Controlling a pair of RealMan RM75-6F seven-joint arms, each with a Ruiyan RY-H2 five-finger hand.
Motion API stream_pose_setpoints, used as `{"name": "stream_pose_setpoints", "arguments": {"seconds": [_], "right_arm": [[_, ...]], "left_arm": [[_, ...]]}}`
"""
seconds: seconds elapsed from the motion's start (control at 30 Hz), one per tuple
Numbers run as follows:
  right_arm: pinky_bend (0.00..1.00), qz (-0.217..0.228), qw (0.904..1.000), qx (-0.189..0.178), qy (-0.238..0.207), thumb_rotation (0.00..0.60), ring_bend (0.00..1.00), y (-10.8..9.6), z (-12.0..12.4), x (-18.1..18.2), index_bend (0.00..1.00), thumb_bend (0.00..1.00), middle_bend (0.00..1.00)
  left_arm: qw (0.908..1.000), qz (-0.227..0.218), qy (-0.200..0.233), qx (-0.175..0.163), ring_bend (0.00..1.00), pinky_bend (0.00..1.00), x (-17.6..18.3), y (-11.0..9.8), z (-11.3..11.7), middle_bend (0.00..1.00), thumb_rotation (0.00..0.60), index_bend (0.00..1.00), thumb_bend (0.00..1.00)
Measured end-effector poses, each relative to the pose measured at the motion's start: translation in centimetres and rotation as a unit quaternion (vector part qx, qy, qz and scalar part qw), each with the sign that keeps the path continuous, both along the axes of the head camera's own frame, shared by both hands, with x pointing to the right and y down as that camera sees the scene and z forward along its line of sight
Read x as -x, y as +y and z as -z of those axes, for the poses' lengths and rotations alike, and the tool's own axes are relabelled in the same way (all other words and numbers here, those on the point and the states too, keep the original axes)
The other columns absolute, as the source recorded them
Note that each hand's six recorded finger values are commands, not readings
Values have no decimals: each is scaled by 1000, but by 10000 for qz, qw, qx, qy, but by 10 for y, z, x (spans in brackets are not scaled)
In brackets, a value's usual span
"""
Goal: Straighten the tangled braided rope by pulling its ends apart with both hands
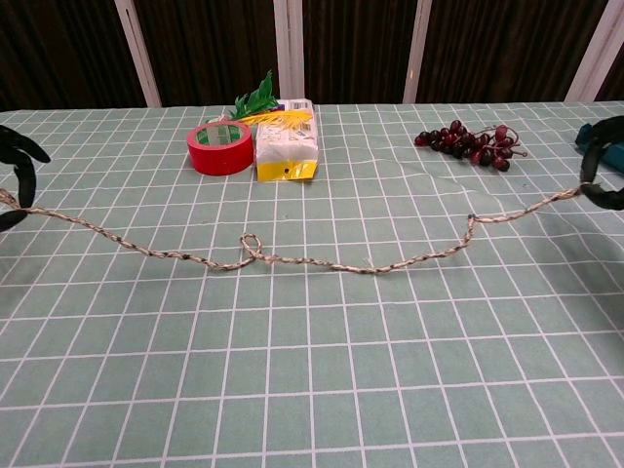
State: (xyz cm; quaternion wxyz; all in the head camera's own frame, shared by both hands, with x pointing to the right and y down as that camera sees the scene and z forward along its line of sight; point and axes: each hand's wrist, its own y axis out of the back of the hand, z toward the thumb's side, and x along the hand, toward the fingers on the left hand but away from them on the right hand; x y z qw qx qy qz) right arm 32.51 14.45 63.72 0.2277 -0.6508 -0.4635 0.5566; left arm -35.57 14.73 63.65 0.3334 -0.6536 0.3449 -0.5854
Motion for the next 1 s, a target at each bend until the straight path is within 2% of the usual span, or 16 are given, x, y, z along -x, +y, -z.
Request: {"name": "stream_pose_setpoints", "arguments": {"seconds": [0.5, 1.0], "right_arm": [[0, -192, 9995, -25, 259, 600, 0, 1, -1, -37, 653, 520, 193], [0, -546, 9972, -123, 498, 600, 0, 0, 0, -68, 654, 520, 195]], "left_arm": [[9999, 37, -74, 81, 0, 0, 12, 13, -4, 157, 600, 587, 528], [9998, 112, -167, 49, 0, 0, 28, 16, -3, 157, 600, 587, 528]]}}
